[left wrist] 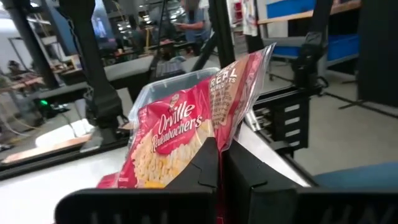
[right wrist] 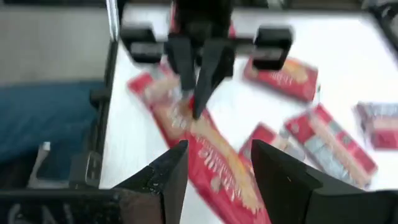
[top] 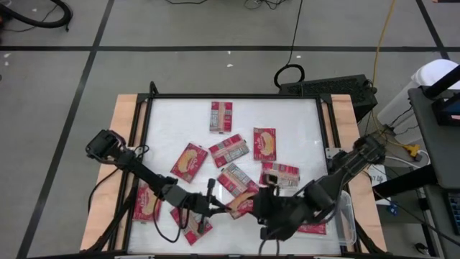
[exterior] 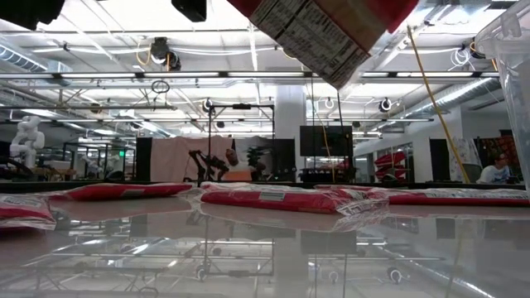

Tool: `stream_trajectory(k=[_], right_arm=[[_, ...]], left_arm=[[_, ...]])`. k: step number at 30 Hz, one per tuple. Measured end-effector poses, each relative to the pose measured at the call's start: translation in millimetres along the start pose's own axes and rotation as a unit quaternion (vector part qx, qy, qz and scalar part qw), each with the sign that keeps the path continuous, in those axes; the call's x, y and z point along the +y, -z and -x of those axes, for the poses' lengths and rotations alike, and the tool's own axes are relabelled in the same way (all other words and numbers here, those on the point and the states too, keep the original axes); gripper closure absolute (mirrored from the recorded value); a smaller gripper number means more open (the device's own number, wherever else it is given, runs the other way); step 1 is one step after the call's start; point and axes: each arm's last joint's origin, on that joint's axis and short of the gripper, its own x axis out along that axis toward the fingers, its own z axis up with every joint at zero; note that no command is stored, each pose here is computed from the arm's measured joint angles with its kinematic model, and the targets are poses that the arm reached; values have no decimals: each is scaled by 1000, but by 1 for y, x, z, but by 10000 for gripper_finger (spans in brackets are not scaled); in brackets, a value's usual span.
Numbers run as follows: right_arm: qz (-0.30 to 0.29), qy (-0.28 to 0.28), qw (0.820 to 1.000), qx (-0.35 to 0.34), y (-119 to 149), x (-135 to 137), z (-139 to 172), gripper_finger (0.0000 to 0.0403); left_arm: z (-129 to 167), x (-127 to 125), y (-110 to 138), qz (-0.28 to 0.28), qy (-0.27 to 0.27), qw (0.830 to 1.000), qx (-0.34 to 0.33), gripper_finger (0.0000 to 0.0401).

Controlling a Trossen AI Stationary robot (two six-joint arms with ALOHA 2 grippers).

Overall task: Sort popcorn bags into baskets
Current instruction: Put the red popcorn pack into the transparent bin

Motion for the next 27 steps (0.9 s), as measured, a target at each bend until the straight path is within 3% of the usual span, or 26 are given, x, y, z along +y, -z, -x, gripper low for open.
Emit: stream_trajectory(k=[12, 20, 23, 27], right_arm=[[16, -14, 995, 102, 5, 14, -23, 234], [59, 8, 994, 87, 5, 14, -26, 235], [74, 8, 993, 91, 5, 14, -32, 253], [82, 9, 992, 92, 5, 13, -35, 307]], left_arm=[[-2, 6, -2, 33, 14, 999, -17, 391], [-1, 7, -7, 31, 13, 998, -45, 380], [-1, 6, -10, 33, 29, 997, -62, 378], [-1, 6, -13, 37, 32, 996, -77, 377]])
